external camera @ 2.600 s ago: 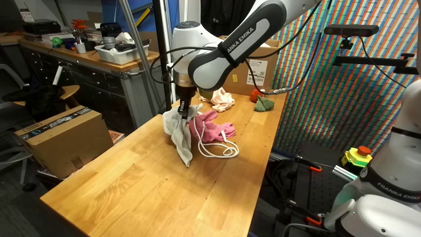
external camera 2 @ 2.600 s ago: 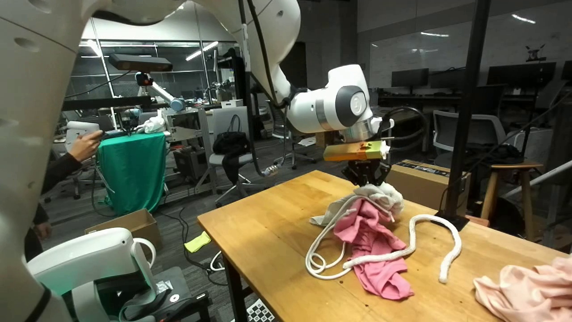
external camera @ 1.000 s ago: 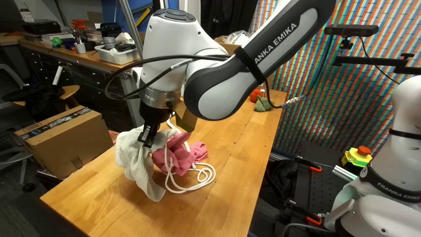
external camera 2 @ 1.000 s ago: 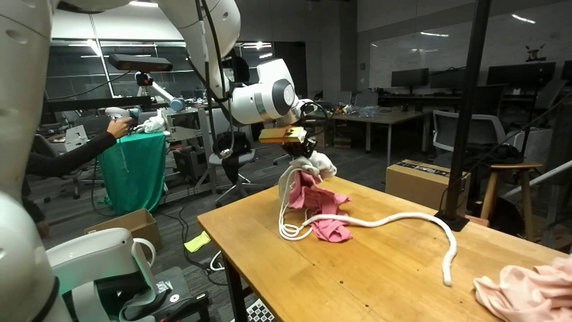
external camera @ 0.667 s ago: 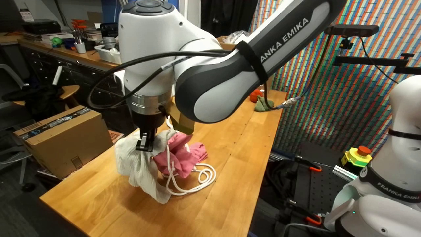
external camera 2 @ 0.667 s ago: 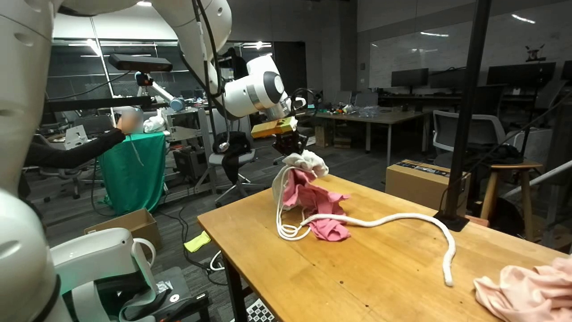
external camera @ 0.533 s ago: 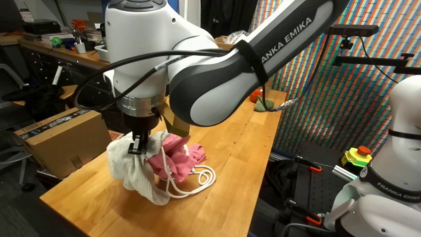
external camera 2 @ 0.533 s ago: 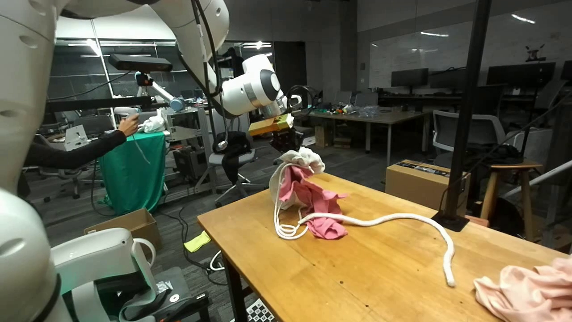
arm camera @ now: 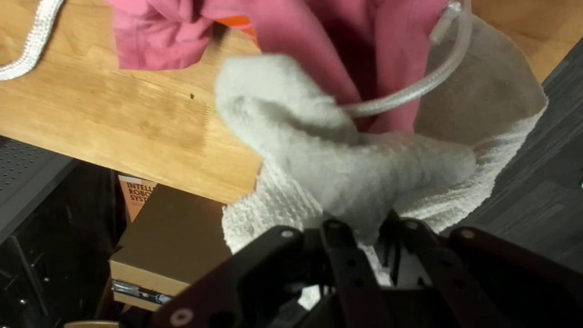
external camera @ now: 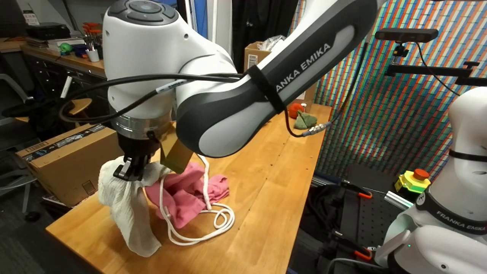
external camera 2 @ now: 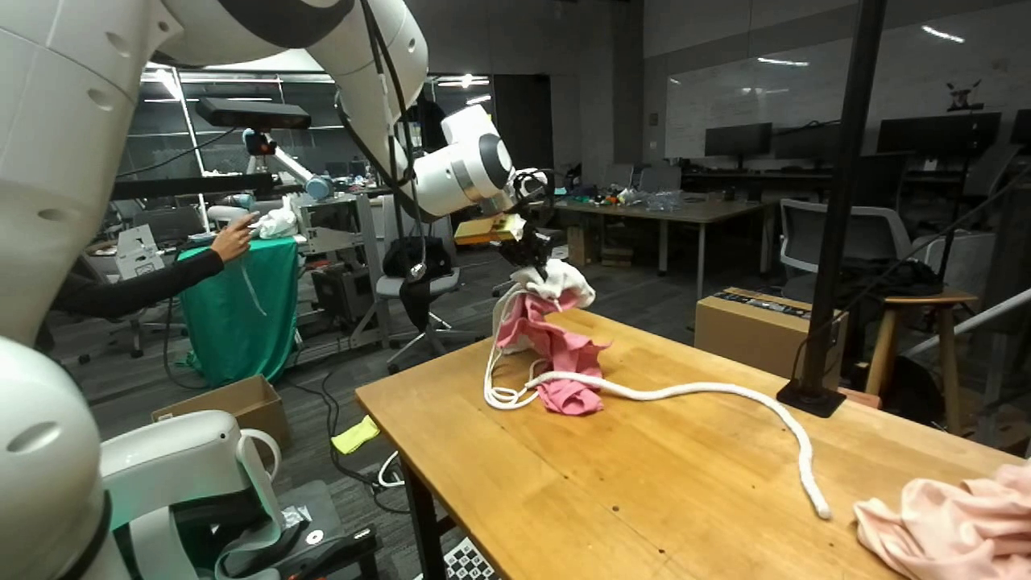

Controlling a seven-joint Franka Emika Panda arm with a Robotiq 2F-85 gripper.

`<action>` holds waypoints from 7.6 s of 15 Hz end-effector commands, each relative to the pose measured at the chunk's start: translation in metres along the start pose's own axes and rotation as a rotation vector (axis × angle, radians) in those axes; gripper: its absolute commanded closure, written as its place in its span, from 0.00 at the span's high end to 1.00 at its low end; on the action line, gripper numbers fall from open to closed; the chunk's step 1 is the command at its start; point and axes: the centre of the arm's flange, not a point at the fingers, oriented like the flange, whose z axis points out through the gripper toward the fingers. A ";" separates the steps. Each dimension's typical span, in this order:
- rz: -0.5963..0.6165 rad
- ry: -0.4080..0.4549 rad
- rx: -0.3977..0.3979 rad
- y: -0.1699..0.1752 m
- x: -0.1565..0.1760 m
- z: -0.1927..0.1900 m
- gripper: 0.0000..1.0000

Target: Separate the items on the table

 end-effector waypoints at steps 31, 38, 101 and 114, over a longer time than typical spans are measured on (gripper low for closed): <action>0.432 -0.359 0.039 0.251 -0.084 0.114 1.00; 0.393 -0.386 0.058 0.231 -0.076 0.146 1.00; -0.165 0.041 -0.602 0.249 -0.088 0.183 0.09; -0.065 0.042 -0.549 0.255 -0.085 0.181 0.62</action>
